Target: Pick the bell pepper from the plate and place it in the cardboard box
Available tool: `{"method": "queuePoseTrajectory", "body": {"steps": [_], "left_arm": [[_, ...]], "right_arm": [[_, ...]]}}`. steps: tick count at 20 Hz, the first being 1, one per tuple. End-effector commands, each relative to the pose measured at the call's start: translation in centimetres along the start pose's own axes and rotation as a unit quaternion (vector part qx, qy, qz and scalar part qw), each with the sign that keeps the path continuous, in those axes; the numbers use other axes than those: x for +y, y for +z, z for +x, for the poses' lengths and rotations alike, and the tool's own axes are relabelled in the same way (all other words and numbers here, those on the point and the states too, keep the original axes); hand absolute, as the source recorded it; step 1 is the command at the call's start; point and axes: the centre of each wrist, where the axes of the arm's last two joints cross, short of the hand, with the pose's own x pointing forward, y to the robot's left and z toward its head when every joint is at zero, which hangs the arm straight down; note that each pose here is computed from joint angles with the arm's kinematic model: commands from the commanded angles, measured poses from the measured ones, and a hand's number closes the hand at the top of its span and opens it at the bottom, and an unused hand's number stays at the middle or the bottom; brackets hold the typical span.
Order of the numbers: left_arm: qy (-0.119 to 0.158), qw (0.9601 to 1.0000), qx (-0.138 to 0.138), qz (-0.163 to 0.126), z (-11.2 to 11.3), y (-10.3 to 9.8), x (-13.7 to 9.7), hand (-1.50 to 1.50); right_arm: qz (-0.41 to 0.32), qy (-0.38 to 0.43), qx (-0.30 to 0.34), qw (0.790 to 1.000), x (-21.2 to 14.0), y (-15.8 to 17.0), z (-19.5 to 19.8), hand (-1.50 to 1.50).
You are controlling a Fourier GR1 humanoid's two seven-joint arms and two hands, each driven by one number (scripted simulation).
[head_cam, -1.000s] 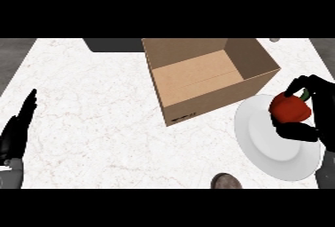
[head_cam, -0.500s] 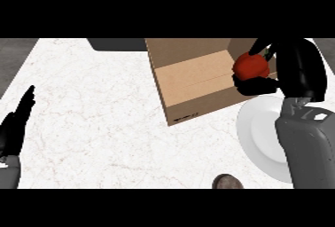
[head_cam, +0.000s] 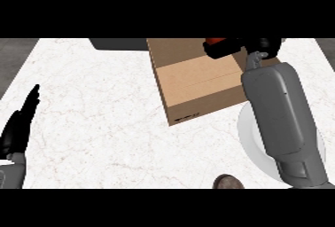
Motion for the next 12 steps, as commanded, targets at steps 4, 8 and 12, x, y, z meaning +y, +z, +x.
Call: {"method": "queuePoseTrajectory", "body": {"steps": [4, 8, 12], "left_arm": [[0.004, 0.9999, -0.007, -0.007, -0.2, 0.5, -1.4, 0.00], [0.003, 0.9997, -0.020, -0.015, 0.3, 0.2, -0.9, 0.00], [0.003, 0.9997, -0.024, -0.005, 1.3, -0.8, -1.1, 0.00]], "right_arm": [[0.009, 0.000, 0.027, 1.000, 3.5, -3.7, -0.7, 1.50], [0.008, 0.029, 0.051, 0.998, 4.9, -4.5, -2.9, 1.50], [0.025, -0.010, 0.106, 0.994, 7.2, -4.0, -2.8, -1.50]]}}
